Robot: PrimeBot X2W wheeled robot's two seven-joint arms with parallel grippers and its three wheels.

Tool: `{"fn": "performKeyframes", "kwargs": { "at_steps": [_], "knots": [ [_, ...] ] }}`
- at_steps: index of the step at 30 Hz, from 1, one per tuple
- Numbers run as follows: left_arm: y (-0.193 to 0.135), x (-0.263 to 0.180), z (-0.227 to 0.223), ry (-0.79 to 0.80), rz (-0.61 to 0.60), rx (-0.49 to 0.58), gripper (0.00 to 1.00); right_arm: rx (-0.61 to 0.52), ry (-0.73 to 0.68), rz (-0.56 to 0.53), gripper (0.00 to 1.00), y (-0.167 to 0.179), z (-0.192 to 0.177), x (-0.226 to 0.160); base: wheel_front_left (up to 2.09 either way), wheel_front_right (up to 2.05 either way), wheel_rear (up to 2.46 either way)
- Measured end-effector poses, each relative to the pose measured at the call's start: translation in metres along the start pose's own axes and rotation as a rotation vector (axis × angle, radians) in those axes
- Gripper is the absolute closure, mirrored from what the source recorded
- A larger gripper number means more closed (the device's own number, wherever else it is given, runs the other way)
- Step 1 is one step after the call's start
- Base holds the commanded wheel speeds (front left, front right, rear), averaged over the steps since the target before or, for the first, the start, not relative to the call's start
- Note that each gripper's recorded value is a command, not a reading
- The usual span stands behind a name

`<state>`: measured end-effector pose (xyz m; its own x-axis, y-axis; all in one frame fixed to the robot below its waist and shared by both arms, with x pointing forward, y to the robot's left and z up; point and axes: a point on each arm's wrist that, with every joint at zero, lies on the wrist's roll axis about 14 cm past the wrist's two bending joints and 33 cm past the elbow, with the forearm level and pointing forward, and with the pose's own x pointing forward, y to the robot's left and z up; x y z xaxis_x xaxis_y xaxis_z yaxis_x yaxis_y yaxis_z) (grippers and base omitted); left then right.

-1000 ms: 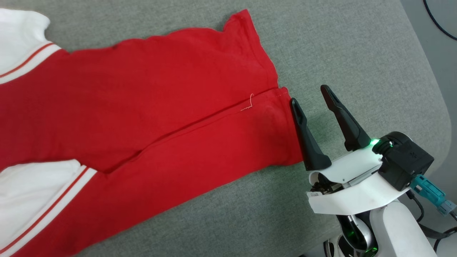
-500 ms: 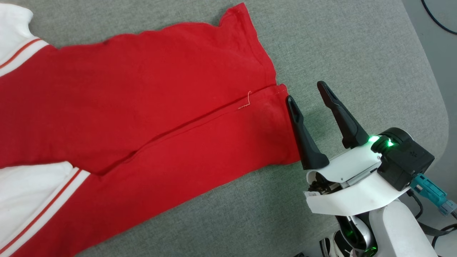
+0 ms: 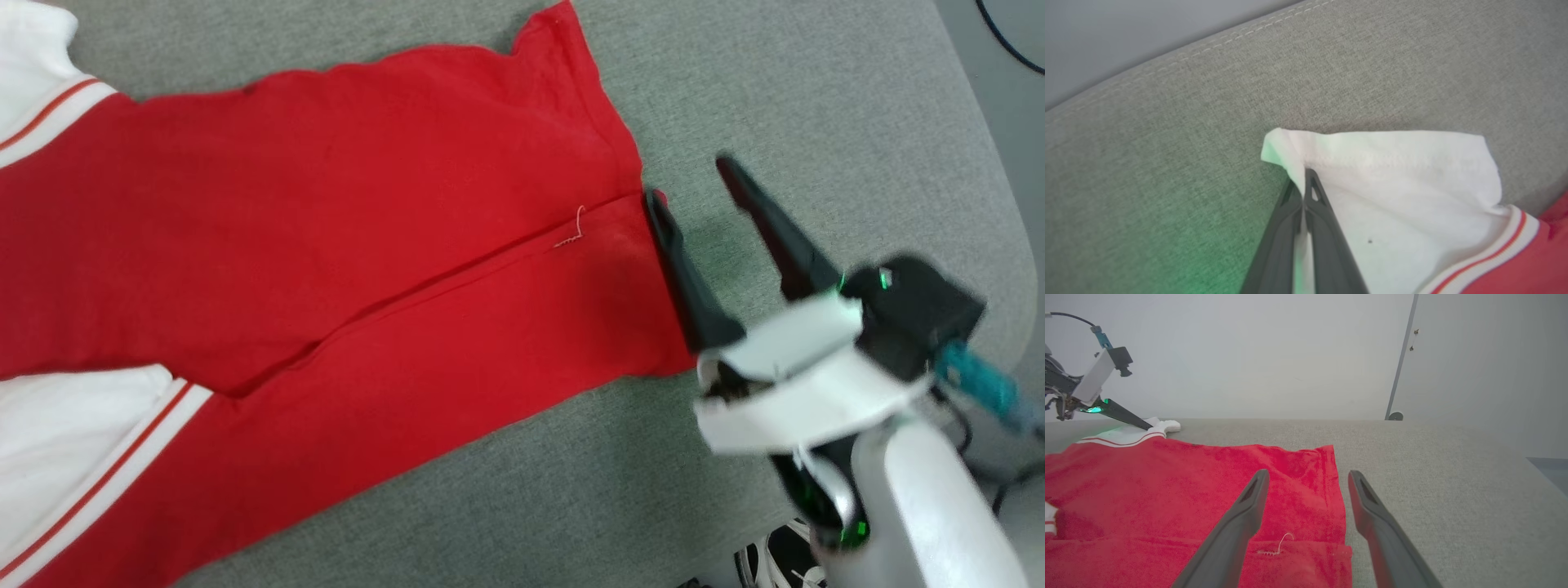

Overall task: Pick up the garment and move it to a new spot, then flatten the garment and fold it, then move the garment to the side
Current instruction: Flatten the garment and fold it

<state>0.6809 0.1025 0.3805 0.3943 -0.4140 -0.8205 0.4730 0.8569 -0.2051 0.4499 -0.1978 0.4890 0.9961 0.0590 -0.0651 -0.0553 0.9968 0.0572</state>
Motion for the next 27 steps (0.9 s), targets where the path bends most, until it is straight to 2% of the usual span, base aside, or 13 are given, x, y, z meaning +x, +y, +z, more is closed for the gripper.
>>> {"fn": "performKeyframes", "kwargs": {
  "at_steps": [2, 5, 13, 18, 23, 27],
  "knots": [
    [0.000, 0.000, 0.001, -0.009, 0.000, 0.002, 1.00, -0.045, 0.031, 0.022, 0.00, 0.001, 0.004, 0.015, 0.00, 0.00, 0.00],
    [-0.002, -0.001, 0.004, -0.016, -0.007, 0.010, 1.00, -0.114, 0.151, 0.061, 0.00, 0.005, -0.003, 0.040, 0.00, 0.00, 0.00],
    [-0.005, -0.002, 0.005, -0.036, -0.027, 0.026, 1.00, -0.119, 0.439, 0.111, 0.00, 0.002, -0.010, 0.105, 0.00, 0.00, 0.00],
    [-0.008, -0.003, 0.004, -0.041, -0.039, 0.034, 1.00, -0.079, 0.628, 0.094, 0.00, -0.009, -0.029, 0.120, 0.00, 0.00, 0.00],
    [-0.008, -0.003, 0.002, -0.043, -0.045, 0.039, 1.00, -0.038, 0.809, 0.082, 0.00, -0.018, -0.062, 0.114, 0.00, 0.00, 0.00],
    [-0.008, -0.004, 0.002, -0.044, -0.049, 0.043, 1.00, -0.004, 0.877, 0.088, 0.00, -0.019, -0.075, 0.111, 0.00, 0.00, 0.00]
  ]
}}
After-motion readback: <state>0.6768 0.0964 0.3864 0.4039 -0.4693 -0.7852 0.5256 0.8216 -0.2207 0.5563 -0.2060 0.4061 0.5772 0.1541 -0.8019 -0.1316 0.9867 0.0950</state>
